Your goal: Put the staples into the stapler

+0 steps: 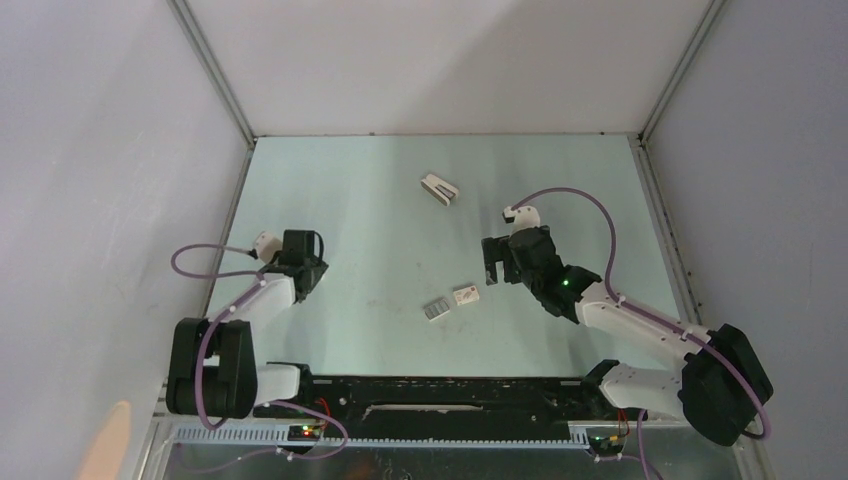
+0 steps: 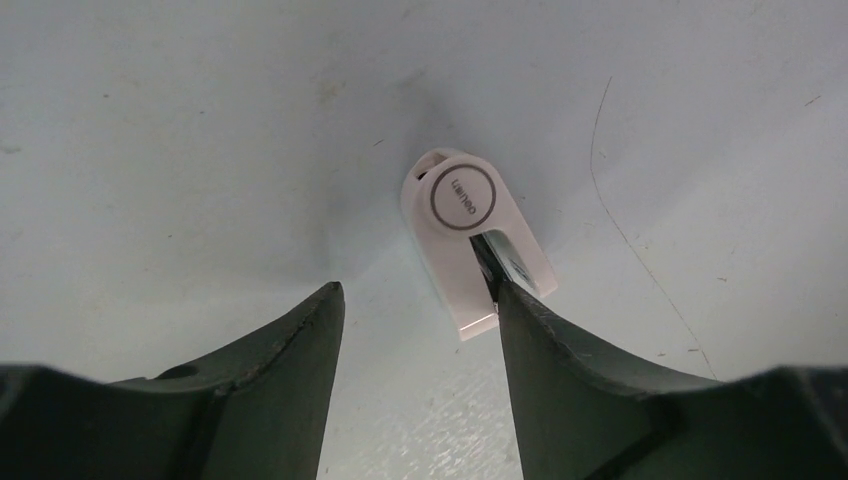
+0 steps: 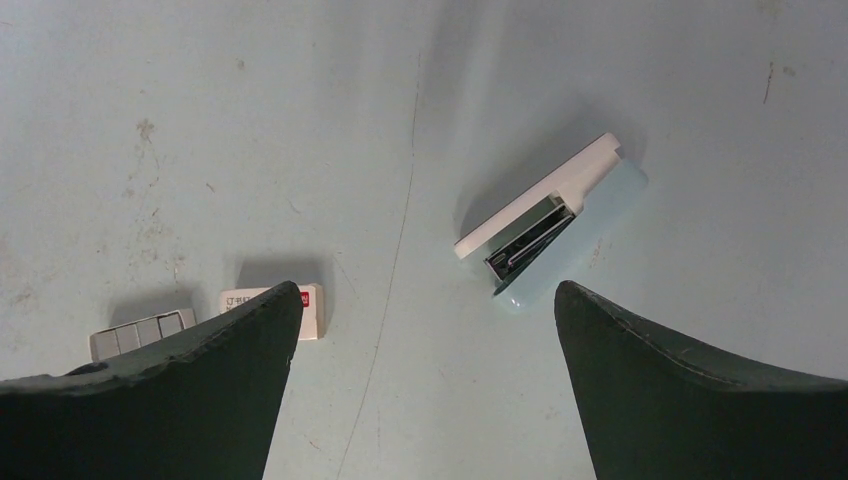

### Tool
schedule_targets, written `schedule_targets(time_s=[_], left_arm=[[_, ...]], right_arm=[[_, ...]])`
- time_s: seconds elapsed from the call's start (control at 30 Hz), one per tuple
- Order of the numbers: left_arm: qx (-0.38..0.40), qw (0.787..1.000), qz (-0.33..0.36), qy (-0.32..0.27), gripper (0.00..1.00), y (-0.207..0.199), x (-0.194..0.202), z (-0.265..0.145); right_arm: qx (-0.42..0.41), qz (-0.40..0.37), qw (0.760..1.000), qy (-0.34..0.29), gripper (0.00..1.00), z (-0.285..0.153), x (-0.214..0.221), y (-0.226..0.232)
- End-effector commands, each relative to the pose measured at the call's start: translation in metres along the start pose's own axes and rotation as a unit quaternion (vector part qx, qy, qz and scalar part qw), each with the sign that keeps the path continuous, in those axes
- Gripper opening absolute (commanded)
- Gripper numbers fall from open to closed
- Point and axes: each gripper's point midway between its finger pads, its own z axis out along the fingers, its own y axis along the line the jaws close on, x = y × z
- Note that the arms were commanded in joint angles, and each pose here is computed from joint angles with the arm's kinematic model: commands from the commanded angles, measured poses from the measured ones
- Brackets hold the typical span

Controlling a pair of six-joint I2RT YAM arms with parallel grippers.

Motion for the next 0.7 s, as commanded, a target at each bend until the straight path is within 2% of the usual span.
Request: schedule_targets(time_s=[0.0,0.1,0.27,0.47,0.67], left_arm=[[0.027,0.999,-0.024,-0.012,0.6,-0.022,-0.012,0.005],[0.024,1.0,-0.018,-0.005,0.53,-0.02,-0.008,0.008],[0.029,1.0,0.006,-0.001,0.36,-0.02,-0.01,0.003],[0.074,0.996,0.044,0.03,0.15,-0.03,0.002,-0.006],[0.139,0.982,0.102,0.078,0.07,-0.046,0.032,-0.018]], right_arm=[[0.005,-0.004,1.0,-0.016,0.99,0.005,-0.007,0.001],[0.002,-0.004,1.0,-0.016,0.99,0.005,-0.007,0.002],[-0.01,-0.004,1.0,-0.014,0.99,0.005,-0.007,0.007],[-0.052,-0.006,0.999,-0.015,0.98,0.0,-0.008,0.024],[-0.135,-0.006,0.991,-0.008,0.98,-0.004,-0.007,0.058]])
